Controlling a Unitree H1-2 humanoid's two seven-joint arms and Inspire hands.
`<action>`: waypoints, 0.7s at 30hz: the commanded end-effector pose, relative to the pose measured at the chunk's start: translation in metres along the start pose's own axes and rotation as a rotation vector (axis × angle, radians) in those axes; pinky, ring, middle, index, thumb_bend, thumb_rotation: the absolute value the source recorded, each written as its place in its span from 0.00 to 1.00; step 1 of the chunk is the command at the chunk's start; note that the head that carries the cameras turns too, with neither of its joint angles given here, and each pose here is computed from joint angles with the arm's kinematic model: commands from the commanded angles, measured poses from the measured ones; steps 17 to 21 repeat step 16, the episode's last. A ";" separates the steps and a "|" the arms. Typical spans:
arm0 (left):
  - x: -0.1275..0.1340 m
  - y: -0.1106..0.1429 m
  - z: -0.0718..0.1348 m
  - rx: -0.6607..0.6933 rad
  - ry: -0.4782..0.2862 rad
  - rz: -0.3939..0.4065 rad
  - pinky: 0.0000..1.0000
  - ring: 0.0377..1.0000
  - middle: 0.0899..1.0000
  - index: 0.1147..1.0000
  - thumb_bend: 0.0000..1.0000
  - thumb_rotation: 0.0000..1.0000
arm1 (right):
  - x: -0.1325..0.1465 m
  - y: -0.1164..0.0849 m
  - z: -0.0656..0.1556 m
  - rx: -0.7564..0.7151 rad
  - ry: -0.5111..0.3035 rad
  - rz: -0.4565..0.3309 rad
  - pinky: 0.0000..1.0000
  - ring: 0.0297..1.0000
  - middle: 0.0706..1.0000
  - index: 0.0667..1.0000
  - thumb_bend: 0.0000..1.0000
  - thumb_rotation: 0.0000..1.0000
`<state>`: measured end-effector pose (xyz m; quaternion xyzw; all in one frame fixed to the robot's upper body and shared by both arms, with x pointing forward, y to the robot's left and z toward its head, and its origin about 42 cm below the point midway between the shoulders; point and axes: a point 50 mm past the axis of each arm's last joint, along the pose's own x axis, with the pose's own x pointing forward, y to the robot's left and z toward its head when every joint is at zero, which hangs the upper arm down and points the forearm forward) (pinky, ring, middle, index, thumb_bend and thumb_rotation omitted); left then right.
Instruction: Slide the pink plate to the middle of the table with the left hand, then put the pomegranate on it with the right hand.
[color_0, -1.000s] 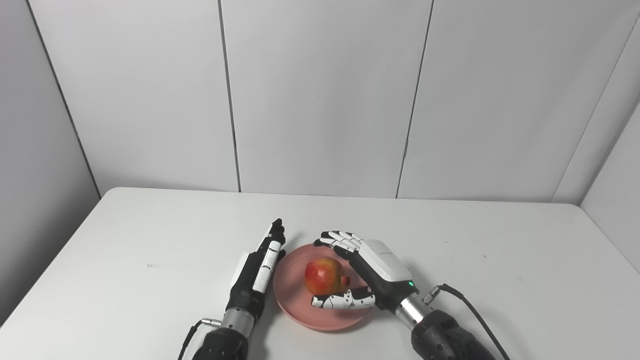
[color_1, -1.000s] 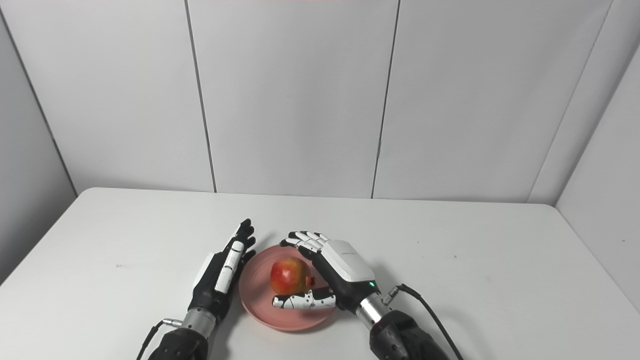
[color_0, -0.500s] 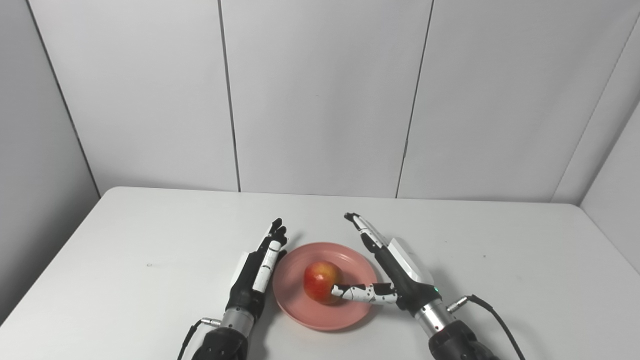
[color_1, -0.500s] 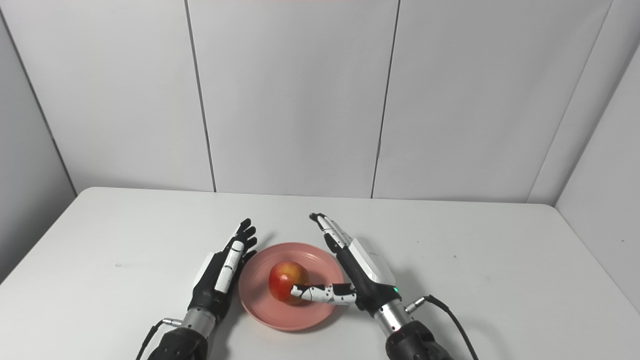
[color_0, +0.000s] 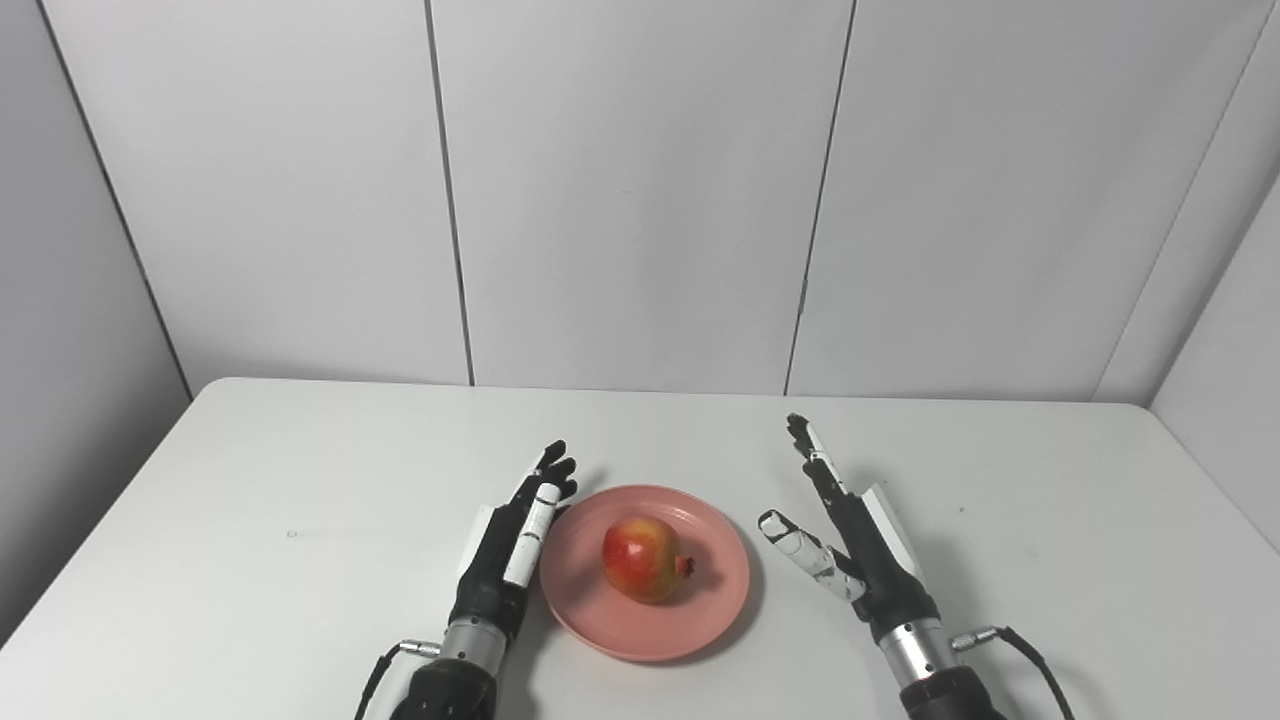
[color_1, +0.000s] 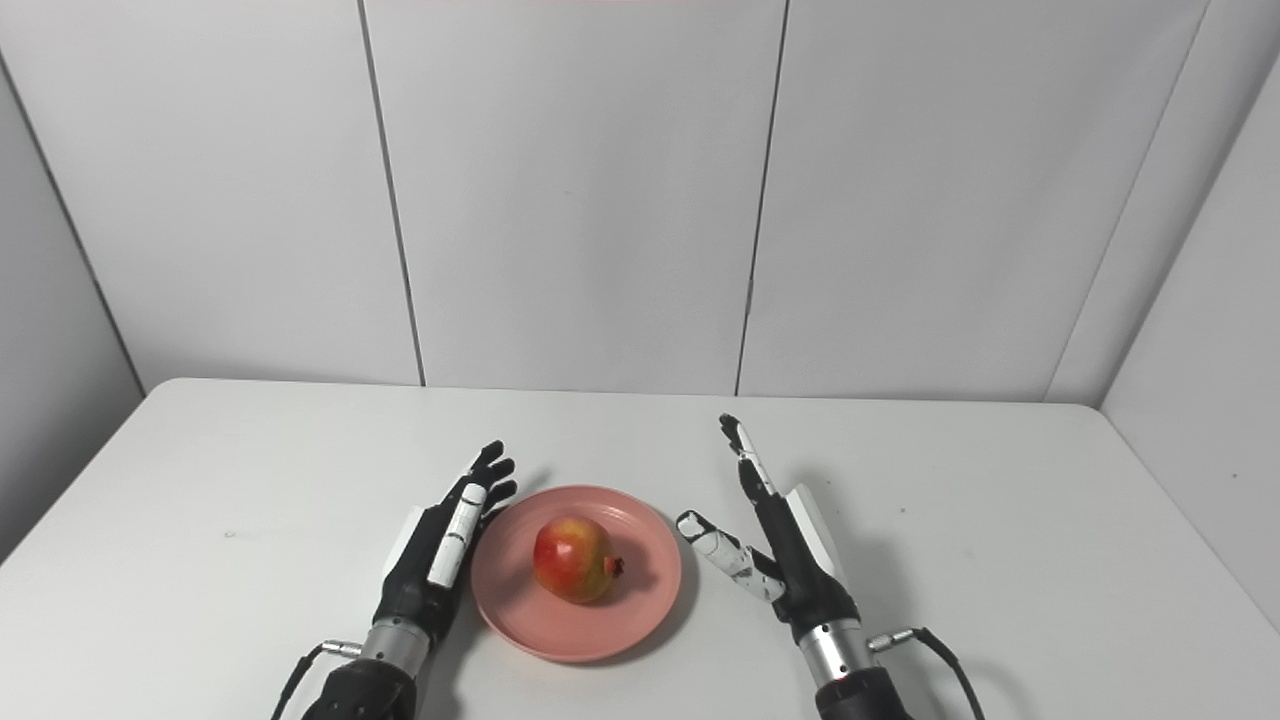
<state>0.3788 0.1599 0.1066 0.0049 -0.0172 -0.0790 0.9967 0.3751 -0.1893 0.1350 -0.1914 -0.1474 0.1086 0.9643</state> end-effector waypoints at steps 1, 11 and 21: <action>0.003 0.012 0.001 -0.013 -0.028 -0.014 0.92 0.95 0.97 0.97 0.54 1.00 | 0.013 -0.008 0.012 0.019 -0.032 -0.045 1.00 1.00 1.00 1.00 0.61 0.96; 0.004 0.035 0.004 -0.036 -0.024 0.010 0.93 0.96 0.98 0.99 0.54 1.00 | 0.015 -0.002 0.009 0.193 0.055 -0.085 0.98 0.99 0.99 1.00 0.60 1.00; 0.004 0.042 0.004 -0.014 -0.022 0.025 0.93 0.95 0.98 0.98 0.55 1.00 | 0.015 0.005 0.006 0.278 0.076 -0.098 0.96 0.98 1.00 1.00 0.59 0.99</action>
